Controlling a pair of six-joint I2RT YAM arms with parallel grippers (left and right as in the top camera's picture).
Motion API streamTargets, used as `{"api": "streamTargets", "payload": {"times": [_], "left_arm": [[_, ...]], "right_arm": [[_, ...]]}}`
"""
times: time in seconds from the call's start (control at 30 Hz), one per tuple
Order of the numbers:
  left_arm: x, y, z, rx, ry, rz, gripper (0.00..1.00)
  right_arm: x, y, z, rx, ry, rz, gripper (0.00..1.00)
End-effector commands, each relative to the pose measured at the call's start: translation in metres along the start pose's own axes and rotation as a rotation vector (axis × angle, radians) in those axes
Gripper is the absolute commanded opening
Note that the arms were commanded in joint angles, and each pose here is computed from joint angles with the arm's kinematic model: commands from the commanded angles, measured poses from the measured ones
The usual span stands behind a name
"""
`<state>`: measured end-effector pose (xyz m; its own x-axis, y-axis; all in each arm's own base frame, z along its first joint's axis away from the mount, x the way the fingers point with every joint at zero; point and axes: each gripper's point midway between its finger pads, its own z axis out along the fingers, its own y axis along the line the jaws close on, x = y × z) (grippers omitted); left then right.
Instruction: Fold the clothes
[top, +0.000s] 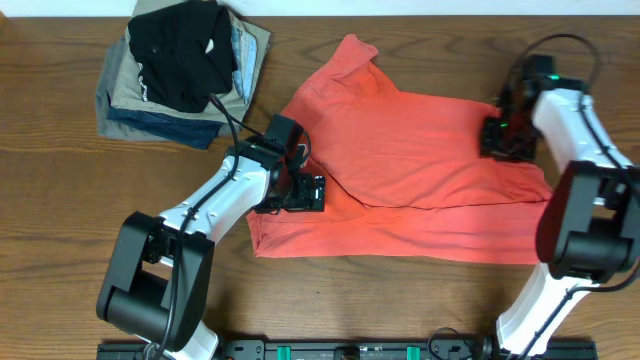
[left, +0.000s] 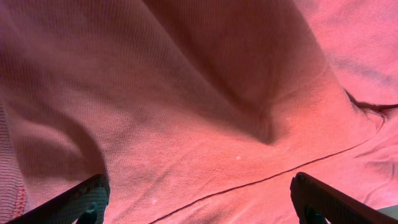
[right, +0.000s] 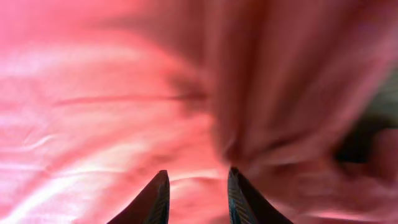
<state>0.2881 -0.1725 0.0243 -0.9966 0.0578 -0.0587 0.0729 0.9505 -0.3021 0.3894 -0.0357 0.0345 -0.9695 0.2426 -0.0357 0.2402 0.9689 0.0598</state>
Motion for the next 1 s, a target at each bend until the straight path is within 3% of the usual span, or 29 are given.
{"api": "streamTargets", "payload": {"times": [0.0,0.13,0.2,0.33,0.4,0.6,0.8,0.97], "left_arm": [[0.005,0.002,0.005,-0.003,0.021,-0.003,0.94],[0.005,0.002,0.005,-0.003,0.021,-0.003,0.94],[0.005,0.002,0.005,-0.003,0.020,-0.003,0.94],[0.005,0.002,0.005,-0.003,0.020,-0.003,0.94],[0.005,0.002,0.005,-0.003,0.020,-0.003,0.94],[0.005,0.002,0.005,-0.002,0.018,-0.003,0.94],[0.003,0.002,0.005,0.000,0.013,-0.001,0.94],[0.003,0.002,0.005,-0.001,0.014,-0.001,0.94]], "right_arm": [[-0.001,-0.012,-0.010,0.151,-0.040,0.028,0.31],[-0.009,-0.035,-0.030,0.225,-0.088,0.138,0.33],[-0.015,-0.046,-0.043,0.215,-0.121,0.176,0.45],[-0.029,-0.068,-0.065,0.146,-0.204,0.261,0.83],[-0.036,-0.080,-0.070,0.091,-0.235,0.309,0.89],[-0.053,-0.102,-0.062,-0.141,-0.273,0.300,0.81],[-0.048,-0.089,-0.016,-0.264,-0.157,0.282,0.59],[-0.045,-0.073,0.017,-0.282,-0.090,0.243,0.58]]}}
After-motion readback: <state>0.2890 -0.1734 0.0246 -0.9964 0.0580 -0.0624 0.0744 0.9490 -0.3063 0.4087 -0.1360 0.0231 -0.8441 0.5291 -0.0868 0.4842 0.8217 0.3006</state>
